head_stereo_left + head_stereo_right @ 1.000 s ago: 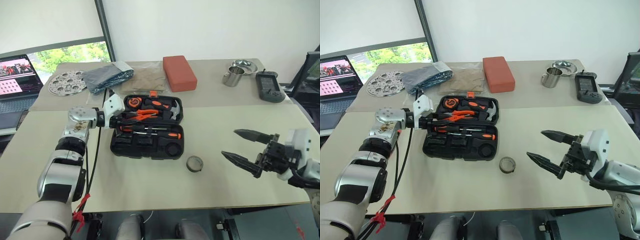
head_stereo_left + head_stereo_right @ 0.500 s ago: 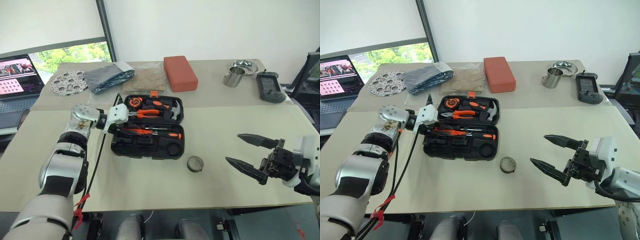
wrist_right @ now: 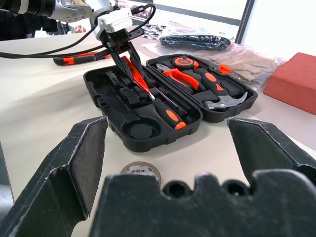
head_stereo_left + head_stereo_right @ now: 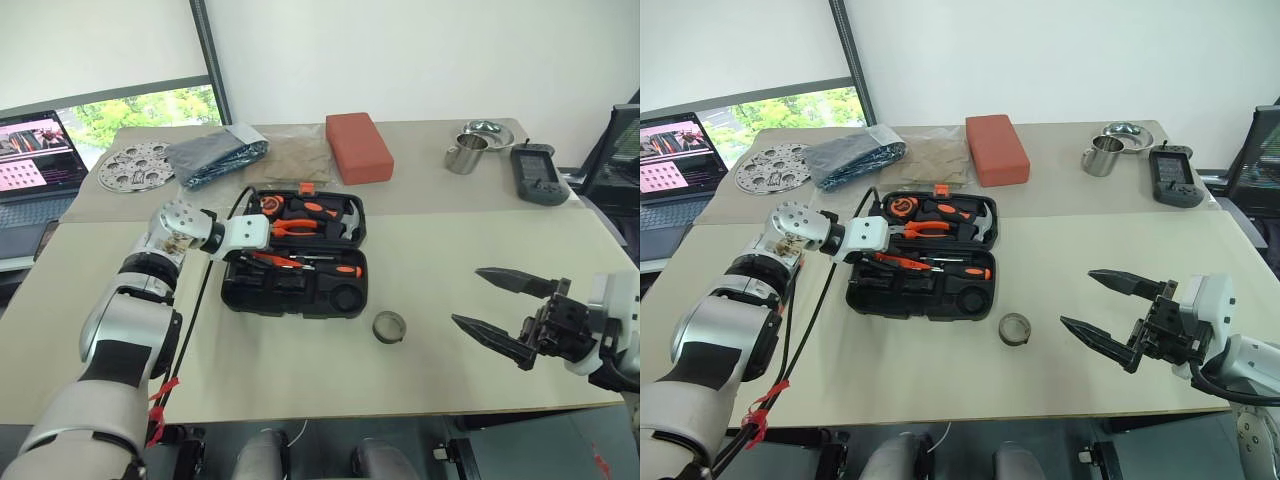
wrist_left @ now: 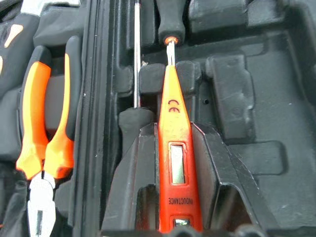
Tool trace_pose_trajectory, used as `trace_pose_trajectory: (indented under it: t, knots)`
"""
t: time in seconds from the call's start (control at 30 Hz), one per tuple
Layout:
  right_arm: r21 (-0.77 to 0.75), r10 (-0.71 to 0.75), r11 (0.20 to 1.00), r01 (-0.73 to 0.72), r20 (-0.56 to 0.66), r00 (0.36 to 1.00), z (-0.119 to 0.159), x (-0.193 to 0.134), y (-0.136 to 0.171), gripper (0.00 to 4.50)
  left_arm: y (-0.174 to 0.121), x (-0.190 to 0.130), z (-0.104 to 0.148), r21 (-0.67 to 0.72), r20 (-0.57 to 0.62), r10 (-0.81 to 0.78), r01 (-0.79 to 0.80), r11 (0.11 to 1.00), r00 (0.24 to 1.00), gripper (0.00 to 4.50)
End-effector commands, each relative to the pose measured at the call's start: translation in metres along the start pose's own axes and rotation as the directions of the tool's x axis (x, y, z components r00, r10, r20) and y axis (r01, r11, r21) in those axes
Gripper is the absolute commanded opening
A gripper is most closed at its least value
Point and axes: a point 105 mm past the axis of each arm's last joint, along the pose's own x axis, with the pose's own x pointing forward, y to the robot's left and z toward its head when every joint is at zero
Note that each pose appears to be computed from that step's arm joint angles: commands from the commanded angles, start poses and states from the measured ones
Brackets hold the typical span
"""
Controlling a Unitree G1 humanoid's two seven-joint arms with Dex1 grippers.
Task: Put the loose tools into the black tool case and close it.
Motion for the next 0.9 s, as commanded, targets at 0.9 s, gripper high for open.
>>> trace_pose_trajectory:
  t: [0.9]
  knots:
    - [-0.061, -0.004, 0.998, 0.007, 0.039, 0.999, 0.012, 0.005, 0.006, 4.50, -0.019, 0.000, -0.031, -0.122, -0.210, -0.154, 0.130, 0.984, 0.965, 0.49]
